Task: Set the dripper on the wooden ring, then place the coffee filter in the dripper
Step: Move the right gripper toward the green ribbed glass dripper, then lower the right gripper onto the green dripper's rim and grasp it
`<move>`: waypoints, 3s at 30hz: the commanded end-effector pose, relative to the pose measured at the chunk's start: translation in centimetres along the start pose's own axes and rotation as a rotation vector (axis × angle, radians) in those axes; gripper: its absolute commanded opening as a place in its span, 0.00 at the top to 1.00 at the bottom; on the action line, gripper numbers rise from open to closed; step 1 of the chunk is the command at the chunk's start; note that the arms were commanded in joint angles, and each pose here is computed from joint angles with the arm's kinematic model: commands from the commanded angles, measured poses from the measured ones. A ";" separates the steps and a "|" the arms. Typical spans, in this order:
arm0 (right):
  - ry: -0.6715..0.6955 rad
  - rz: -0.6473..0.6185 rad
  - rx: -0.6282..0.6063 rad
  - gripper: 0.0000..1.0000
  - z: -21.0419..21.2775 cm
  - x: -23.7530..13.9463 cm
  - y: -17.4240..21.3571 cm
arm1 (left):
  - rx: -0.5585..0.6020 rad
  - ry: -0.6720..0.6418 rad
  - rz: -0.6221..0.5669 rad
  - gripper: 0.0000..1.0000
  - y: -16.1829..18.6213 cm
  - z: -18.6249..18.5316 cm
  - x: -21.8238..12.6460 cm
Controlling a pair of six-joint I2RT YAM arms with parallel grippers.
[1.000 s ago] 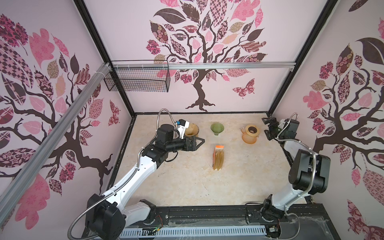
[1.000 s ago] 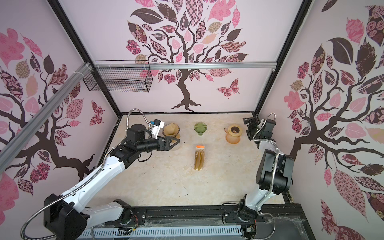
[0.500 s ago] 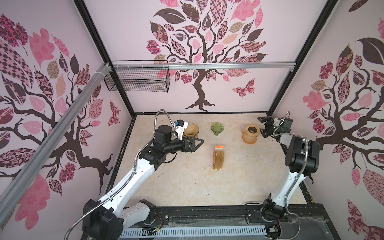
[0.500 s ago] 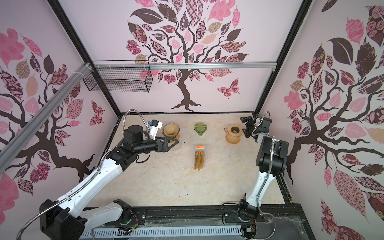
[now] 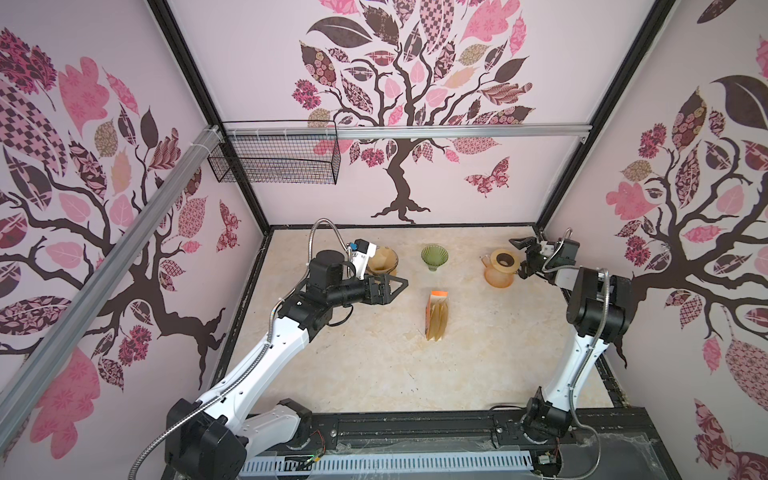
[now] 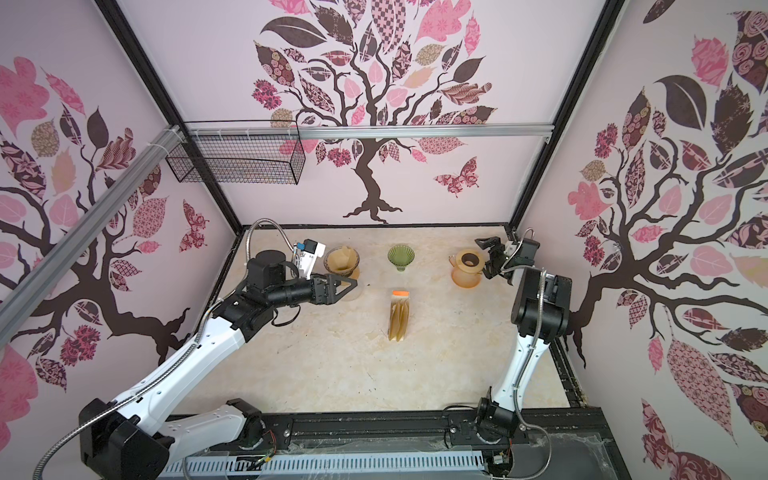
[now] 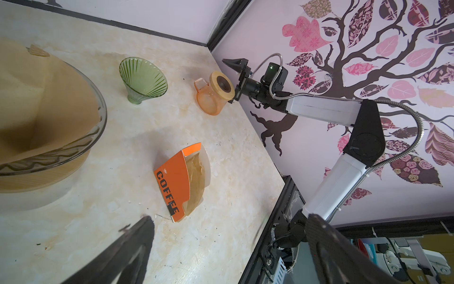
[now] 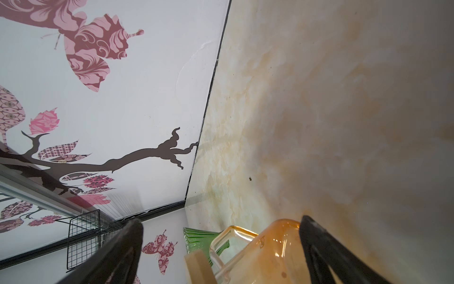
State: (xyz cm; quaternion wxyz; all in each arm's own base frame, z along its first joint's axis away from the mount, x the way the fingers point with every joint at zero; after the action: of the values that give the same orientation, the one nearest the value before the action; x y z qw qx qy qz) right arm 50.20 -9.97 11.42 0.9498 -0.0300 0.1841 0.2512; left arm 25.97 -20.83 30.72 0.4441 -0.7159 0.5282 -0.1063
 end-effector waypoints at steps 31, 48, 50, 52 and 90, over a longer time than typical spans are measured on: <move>-0.098 0.237 -0.031 0.00 0.5 2.8 7.7 | 0.002 0.018 -0.006 0.02 -0.1 0.0 0.3; -0.135 0.314 -0.055 0.00 2.2 2.8 13.2 | 0.000 0.019 -0.011 0.02 -0.3 -0.1 0.3; -0.147 0.315 -0.048 0.00 2.4 2.8 13.3 | 0.000 0.019 -0.010 0.02 -0.2 -0.1 0.3; -0.162 0.322 -0.048 0.00 2.8 2.7 13.4 | -0.001 0.014 -0.009 0.02 -0.2 0.0 0.3; 0.414 0.284 -0.793 0.21 12.2 9.3 20.0 | 0.081 -0.182 0.035 0.02 2.8 0.7 -3.5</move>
State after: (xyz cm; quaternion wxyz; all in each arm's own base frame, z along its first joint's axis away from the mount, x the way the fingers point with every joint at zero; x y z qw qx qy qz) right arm 51.70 13.94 22.18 0.7911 -0.3906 0.2207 0.4158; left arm 23.29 -17.64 30.23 0.5186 -0.6969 0.4922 -0.0566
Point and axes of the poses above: each gripper's point midway between its finger pads, its own x axis out along the fingers, its own z axis along the line the jaws close on, y = z × x, the point moved 5 cm from there along -x, back along the fingers, and after that the axes turned 6 degrees about x, right-handed, at the moved point
